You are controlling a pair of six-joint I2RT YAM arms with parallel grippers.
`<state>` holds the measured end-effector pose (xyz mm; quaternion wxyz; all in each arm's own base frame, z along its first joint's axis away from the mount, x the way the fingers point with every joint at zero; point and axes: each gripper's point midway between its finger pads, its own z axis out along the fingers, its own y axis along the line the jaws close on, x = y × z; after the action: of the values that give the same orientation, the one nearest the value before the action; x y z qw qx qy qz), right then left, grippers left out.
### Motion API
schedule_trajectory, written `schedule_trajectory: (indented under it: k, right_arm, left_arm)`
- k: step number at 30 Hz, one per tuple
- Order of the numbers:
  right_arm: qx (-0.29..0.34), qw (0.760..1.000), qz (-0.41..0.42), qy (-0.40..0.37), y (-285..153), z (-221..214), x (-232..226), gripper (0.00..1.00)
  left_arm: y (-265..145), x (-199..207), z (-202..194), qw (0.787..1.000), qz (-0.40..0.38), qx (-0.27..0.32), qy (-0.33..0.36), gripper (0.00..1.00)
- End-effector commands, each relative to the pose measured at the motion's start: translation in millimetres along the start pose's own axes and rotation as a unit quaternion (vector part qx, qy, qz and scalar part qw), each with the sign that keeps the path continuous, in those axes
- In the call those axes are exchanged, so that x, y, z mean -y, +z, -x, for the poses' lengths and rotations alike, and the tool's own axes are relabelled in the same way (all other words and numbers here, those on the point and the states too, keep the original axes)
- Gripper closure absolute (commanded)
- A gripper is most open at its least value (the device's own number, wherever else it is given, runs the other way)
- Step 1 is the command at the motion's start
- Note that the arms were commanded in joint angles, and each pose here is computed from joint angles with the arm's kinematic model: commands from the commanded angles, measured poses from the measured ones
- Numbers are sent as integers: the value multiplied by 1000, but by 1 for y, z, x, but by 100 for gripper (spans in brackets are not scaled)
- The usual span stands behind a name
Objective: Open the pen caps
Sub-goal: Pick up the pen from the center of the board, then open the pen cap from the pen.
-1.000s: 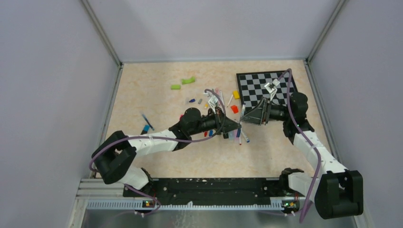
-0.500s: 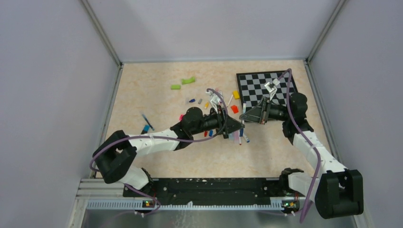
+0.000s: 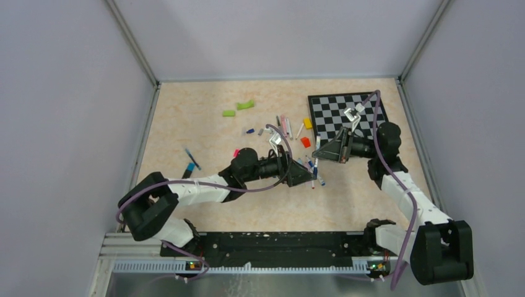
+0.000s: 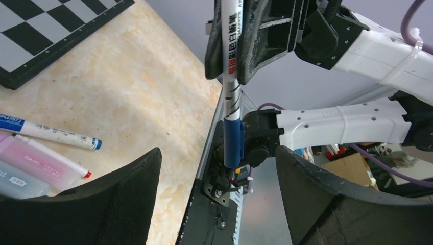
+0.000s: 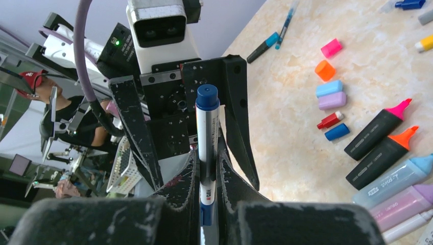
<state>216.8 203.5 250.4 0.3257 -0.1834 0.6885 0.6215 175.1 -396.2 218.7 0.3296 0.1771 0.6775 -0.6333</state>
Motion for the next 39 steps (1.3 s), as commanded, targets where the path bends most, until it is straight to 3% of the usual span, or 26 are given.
schedule_trajectory:
  k: [1, 7, 18, 29, 33, 39]
  right_arm:
    - [-4, 1000, 18, -20, 0, -2, -9, 100]
    - [-6, 999, 27, -27, -1, -3, -13, 100]
    - [-5, 999, 35, -29, -1, -3, -16, 100]
    - [-6, 999, 35, -39, -1, -4, -15, 100]
    - [-13, 998, 33, -50, -2, -7, -13, 98]
    - [-27, 996, 26, -78, -3, -9, -12, 80]
  left_arm:
    - [6, 32, 13, 997, -77, 14, 17, 19]
    - [16, 36, 12, 995, -102, 4, 2, 36]
    - [17, 45, 8, 989, -147, 2, -23, 50]
    - [17, 53, 3, 982, -185, -11, -42, 99]
    - [17, 48, 3, 986, -165, -11, -33, 100]
    - [19, 27, 1, 996, -87, -28, 6, 100]
